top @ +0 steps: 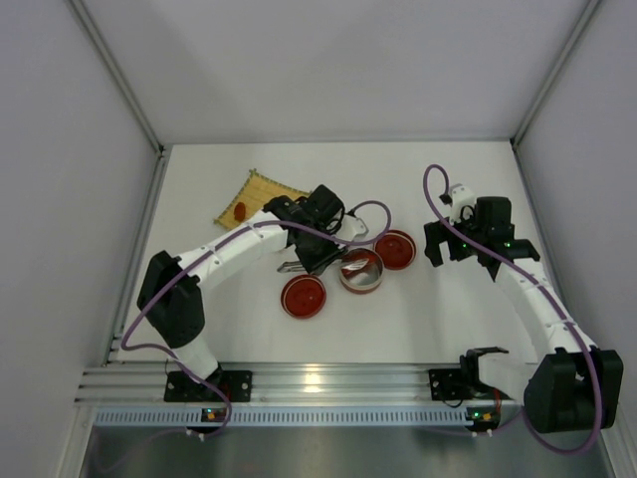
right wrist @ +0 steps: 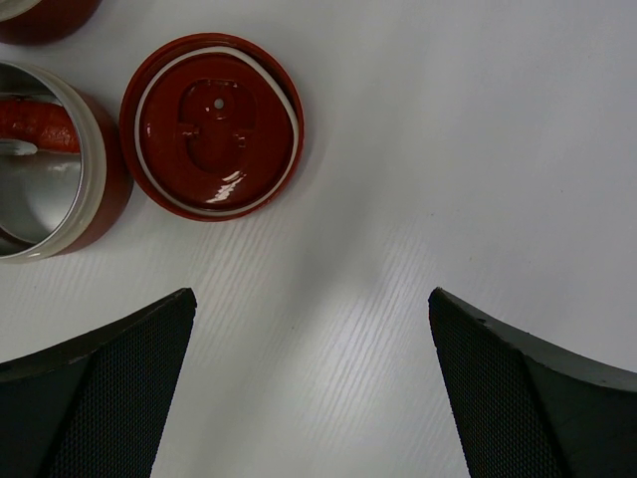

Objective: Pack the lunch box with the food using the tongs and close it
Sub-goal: Place the fake food in the packing box.

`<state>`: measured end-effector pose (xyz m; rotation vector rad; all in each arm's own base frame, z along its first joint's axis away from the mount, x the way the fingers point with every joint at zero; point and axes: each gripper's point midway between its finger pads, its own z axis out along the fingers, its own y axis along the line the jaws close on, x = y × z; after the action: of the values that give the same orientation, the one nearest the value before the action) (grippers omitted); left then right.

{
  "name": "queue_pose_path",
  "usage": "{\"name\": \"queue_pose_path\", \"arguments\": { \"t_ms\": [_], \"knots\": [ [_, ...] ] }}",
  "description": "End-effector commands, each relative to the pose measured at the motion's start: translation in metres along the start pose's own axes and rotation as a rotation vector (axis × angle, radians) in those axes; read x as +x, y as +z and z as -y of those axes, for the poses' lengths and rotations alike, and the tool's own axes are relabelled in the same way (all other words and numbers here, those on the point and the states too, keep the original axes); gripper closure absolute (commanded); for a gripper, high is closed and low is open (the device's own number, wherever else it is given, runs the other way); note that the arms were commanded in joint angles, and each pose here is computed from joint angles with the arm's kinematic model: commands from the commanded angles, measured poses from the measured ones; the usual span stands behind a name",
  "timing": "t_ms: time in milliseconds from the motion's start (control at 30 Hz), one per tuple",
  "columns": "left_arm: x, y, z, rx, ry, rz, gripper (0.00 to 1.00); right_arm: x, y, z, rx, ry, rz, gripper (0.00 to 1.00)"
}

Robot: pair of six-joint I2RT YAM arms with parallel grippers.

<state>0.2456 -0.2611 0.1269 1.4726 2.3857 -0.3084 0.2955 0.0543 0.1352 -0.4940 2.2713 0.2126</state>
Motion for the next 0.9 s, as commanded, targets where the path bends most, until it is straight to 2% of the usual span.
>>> {"name": "queue_pose_path", "arguments": {
  "t_ms": [0,233,367,600,867],
  "knots": [
    [-0.0167,-0.0013,-0.0118,-0.075,0.004,0.064,0.96,-0.0036,-0.0023,0.0014,0.005,-0.013,0.003,0.01],
    [-0.0152,0.0013,-0.0126,-0.132,0.042,0.059,0.88,-0.0025,-0.001,0.0012,0.002,-0.011,-0.003,0.01],
    [-0.0148,0.0008,-0.0147,-0.163,0.06,0.051,0.73,-0.0031,-0.0016,0.0011,0.003,-0.012,0.0,0.01],
    [-0.0161,0.0003,-0.0156,-0.178,0.074,0.049,0.59,-0.003,-0.0019,0.0008,0.003,-0.013,0.0,0.01],
    [-0.0188,-0.0039,-0.0139,-0.174,0.081,0.053,0.52,-0.004,-0.0021,0.0012,0.004,-0.013,0.003,0.01]
  ]
}}
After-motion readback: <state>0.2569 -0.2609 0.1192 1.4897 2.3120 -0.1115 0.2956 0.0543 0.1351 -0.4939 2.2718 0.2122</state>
